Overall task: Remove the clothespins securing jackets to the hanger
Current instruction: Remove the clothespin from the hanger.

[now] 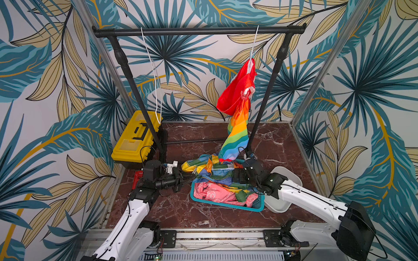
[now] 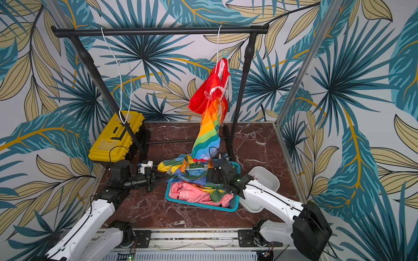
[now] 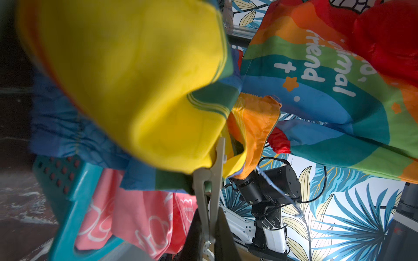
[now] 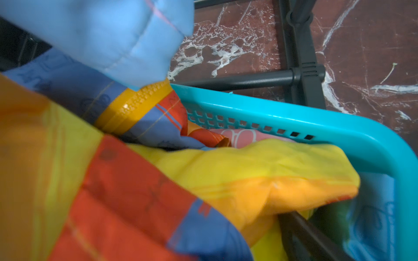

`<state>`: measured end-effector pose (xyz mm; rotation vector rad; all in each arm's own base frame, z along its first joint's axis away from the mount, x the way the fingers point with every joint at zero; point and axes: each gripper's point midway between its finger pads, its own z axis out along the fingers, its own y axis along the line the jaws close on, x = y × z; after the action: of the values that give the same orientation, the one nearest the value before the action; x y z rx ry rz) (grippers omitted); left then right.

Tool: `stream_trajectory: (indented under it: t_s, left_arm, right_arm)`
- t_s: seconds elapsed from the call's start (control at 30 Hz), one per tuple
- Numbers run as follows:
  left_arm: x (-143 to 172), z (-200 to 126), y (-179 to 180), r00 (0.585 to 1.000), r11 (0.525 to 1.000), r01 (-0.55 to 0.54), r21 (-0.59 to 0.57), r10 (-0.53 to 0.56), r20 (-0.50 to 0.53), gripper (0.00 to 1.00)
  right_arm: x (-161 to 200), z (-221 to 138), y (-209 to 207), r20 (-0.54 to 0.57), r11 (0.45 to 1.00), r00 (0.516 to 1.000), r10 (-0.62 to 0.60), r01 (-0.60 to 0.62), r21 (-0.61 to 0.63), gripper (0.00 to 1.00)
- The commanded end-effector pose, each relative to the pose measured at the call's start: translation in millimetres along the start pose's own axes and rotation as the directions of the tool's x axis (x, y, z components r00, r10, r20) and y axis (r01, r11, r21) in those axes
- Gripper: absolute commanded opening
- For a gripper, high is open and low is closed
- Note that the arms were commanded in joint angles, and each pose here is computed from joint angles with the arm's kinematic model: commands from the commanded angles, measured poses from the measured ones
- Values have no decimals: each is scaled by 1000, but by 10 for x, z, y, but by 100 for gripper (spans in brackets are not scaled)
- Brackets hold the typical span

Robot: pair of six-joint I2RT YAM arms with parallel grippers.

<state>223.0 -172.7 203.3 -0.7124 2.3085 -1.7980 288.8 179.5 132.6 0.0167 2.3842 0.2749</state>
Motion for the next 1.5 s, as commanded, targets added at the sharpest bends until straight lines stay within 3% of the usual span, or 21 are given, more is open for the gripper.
stream_trajectory:
  t_s: [0.0, 0.27, 0.47, 0.57, 0.83, 0.93, 1.03, 1.2, 1.3, 1.37, 1.43, 1.47]
  left_arm:
    - [95, -73, -175, 997, 997, -71, 33, 72, -39, 0]
    - [235, -153, -262, 989, 992, -121, 35, 123, -76, 0]
    - [333, -242, -632, 953, 953, -288, 98, 295, -68, 0]
    - [435, -218, -781, 916, 916, -385, 114, 394, -70, 0]
    - [853, 32, -1098, 767, 781, -603, 164, 624, -150, 0]
    - [1064, 29, -1308, 689, 708, -666, 235, 704, -170, 0]
    - [1366, 24, -1467, 586, 615, -719, 322, 787, -195, 0]
    - [1621, 158, -1594, 461, 497, -785, 370, 867, -188, 0]
    - [1589, 432, -1475, 363, 402, -883, 242, 912, -191, 0]
    - [1598, 654, -1373, 271, 308, -937, 166, 938, -214, 0]
    - [1571, 855, -1335, 226, 252, -962, 100, 949, -218, 0]
    - [1546, 956, -1321, 224, 245, -967, 72, 949, -223, 0]
  right_arm:
    - [-74, 51, -69, 13, 998, 999, 47, -47, 30, 100]
    - [-96, 107, -125, 0, 996, 996, 88, -88, 31, 99]
    - [-161, -38, -16, -2, 995, 996, 88, -88, -44, 100]
    - [-206, -255, -17, -13, 993, 995, 98, -99, -72, 99]
    - [-90, -963, -223, -166, 980, 979, 115, -139, -142, 100]
    - [-182, -1218, -403, -114, 973, 977, 181, -195, -122, 100]
    - [-361, -1400, -352, -39, 948, 972, 233, -236, -215, 100]
    - [-629, -1532, -120, -22, 917, 971, 239, -233, -325, 99]
    - [-797, -1651, -10, 5, 898, 970, 245, -224, -379, 99]
    - [-889, -1754, 105, 20, 866, 966, 259, -223, -448, 100]
    - [-952, -1824, 208, 21, 832, 962, 274, -226, -507, 99]
    - [-966, -1835, 241, 12, 819, 959, 282, -234, -524, 100]
